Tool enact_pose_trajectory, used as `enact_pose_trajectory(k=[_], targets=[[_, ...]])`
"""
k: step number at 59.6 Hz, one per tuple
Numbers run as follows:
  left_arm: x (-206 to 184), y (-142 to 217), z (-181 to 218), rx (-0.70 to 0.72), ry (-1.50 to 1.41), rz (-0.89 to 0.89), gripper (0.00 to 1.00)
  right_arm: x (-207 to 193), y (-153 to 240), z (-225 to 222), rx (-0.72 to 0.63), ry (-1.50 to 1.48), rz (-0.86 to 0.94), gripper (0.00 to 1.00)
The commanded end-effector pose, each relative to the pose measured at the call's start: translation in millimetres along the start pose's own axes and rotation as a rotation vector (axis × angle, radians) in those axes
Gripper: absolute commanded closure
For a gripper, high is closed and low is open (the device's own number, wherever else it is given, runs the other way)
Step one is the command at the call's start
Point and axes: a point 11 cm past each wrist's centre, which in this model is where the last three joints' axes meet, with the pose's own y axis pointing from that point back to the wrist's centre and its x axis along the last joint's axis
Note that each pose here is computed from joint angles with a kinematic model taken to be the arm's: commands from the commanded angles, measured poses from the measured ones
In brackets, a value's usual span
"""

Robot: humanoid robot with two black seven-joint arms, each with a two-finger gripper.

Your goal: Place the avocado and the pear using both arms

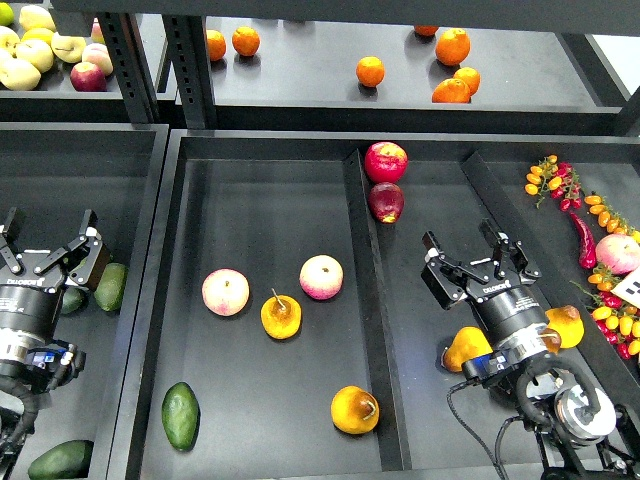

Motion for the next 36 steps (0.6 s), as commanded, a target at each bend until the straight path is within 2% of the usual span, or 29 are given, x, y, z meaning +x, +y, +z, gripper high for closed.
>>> enact_pose_trajectory(k=[1,36], targets=[[-0.6,-0.2,0.9,0.005,-0.005,0.000,0.00,-0.5,-0.1,0.3,0.000,0.005,-0.003,0.00],[-3.0,0.2,7.2,0.001,-0.023,-0.005,0.00,-0.8,1.0,-0.5,0.002,0.014,-0.011,0.00]])
